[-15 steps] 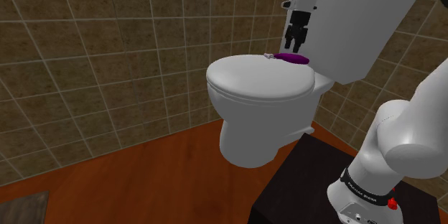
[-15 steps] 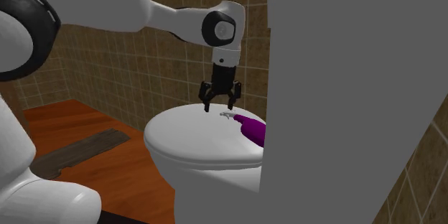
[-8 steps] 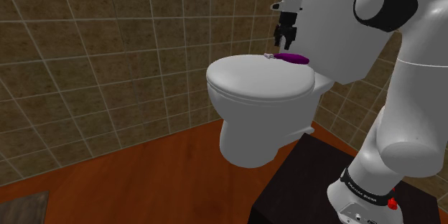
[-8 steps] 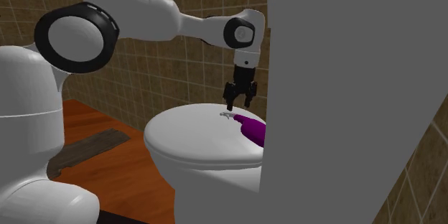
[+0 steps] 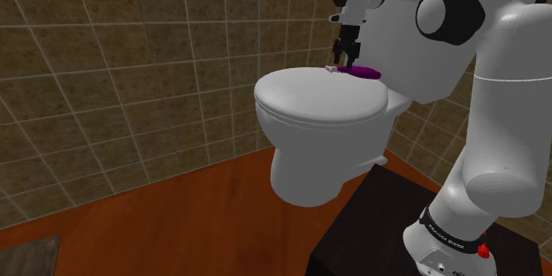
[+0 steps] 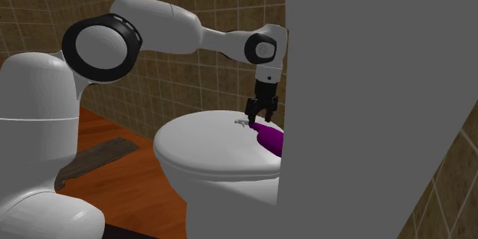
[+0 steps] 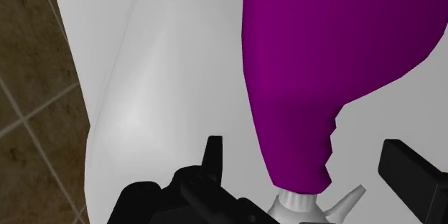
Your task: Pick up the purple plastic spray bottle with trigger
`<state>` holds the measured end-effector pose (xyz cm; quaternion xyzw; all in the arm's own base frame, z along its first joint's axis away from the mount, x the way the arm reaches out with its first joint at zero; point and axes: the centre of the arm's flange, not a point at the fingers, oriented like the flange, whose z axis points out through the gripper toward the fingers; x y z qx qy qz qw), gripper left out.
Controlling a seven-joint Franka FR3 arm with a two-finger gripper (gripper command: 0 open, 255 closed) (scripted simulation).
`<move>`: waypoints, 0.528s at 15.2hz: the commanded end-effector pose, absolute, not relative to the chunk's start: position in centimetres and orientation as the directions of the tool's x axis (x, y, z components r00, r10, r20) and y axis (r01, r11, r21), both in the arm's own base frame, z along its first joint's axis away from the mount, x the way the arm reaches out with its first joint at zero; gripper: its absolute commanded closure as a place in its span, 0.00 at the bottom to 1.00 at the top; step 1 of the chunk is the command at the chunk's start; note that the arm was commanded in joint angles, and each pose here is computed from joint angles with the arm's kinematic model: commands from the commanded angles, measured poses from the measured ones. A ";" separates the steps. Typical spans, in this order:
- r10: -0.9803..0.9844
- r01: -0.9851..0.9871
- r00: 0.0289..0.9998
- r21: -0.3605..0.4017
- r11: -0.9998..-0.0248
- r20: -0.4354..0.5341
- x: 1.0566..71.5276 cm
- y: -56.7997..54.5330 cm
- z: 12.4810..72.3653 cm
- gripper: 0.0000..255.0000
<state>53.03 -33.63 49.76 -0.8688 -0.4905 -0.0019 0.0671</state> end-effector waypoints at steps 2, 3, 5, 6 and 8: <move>0.852 0.853 0.518 -0.114 -0.510 0.069 53.0 -33.7 48.8 0.00; 0.852 0.853 0.518 -0.114 -0.510 0.069 53.0 -33.7 48.8 0.00; 0.852 0.853 0.518 -0.114 -0.510 0.069 53.0 -33.7 48.8 1.00; 0.852 0.853 0.519 -0.114 -0.510 0.069 53.0 -33.7 48.8 1.00; 0.852 0.853 0.519 -0.114 -0.510 0.069 53.0 -33.7 48.8 1.00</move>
